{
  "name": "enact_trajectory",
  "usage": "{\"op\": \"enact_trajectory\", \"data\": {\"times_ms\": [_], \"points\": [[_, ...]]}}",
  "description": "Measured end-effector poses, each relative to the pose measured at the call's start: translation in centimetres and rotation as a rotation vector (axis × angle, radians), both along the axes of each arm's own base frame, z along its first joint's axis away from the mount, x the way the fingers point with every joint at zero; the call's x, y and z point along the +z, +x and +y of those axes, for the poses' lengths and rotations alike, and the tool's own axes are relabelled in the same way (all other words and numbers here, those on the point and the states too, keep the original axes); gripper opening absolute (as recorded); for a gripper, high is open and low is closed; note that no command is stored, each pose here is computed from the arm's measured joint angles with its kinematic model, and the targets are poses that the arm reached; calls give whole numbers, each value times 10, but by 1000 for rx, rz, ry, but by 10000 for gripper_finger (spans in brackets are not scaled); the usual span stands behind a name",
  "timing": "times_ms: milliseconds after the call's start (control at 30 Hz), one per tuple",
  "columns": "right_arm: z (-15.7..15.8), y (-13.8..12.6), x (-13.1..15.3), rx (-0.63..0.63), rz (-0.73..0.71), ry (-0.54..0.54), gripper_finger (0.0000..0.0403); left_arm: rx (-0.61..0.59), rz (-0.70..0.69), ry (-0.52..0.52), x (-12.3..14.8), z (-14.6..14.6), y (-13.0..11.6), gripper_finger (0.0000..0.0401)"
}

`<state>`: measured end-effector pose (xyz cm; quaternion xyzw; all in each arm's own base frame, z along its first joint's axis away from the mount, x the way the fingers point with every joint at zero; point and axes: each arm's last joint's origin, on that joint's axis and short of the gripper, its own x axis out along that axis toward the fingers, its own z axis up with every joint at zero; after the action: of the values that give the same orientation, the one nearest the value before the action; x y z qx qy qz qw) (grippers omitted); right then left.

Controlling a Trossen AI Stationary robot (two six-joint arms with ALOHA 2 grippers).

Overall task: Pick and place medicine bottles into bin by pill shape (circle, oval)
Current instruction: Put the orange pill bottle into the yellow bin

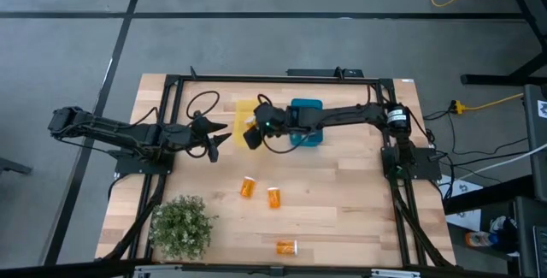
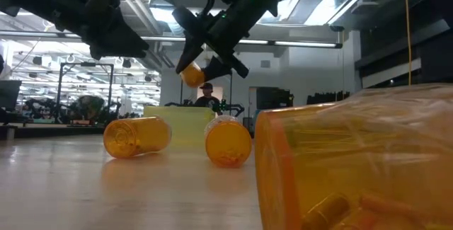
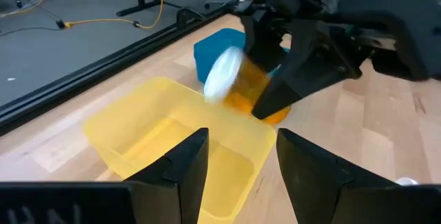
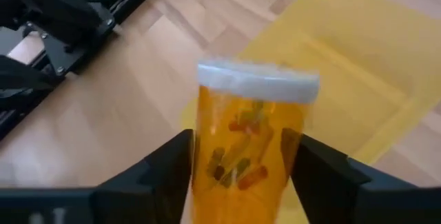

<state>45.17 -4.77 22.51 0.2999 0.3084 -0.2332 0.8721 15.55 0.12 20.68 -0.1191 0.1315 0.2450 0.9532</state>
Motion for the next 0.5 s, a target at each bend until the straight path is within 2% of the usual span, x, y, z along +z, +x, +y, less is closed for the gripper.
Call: {"op": "enact_trajectory", "data": {"times_ms": [100, 233, 400, 500], "points": [[-4, 0, 0, -15, -9, 19, 251, 1, 0, 1, 0, 0, 0, 165], [-6, 2, 3, -17, -51, 55, 258, 1, 1, 1, 0, 0, 0, 165], [1, 11, 18, 80, -160, 107, 256, 1, 1, 1, 0, 0, 0, 165], [17, 14, 36, 155, -163, 103, 252, 1, 1, 1, 0, 0, 0, 165]]}}
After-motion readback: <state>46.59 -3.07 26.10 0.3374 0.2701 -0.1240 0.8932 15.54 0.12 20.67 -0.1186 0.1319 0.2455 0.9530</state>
